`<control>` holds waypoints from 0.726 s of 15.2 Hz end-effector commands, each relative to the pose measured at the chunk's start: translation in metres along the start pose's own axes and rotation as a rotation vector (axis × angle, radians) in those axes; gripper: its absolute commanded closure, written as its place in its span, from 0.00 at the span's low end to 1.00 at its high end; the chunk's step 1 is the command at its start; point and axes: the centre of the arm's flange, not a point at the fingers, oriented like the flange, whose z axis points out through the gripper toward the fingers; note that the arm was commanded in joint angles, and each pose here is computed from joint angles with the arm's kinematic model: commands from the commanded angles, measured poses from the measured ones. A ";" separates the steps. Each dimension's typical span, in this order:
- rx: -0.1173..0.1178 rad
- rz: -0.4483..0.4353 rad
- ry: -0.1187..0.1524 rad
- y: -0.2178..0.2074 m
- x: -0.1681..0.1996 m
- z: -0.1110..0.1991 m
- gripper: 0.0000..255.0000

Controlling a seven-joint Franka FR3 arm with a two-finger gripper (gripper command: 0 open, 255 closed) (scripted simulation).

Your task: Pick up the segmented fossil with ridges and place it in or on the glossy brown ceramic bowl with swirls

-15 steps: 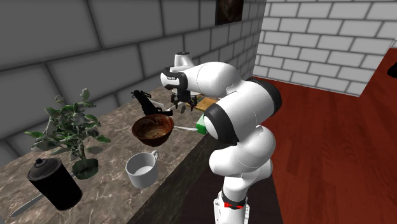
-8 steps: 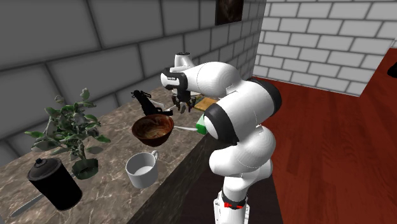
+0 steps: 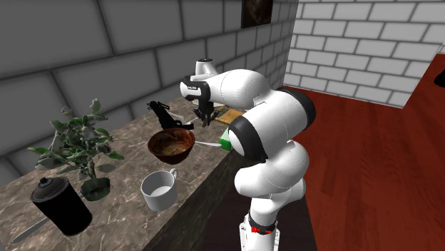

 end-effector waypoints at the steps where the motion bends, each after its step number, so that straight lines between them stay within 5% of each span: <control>1: 0.000 0.000 0.000 0.000 0.000 0.000 1.00; 11: 0.000 0.000 0.000 -0.003 0.005 -0.052 1.00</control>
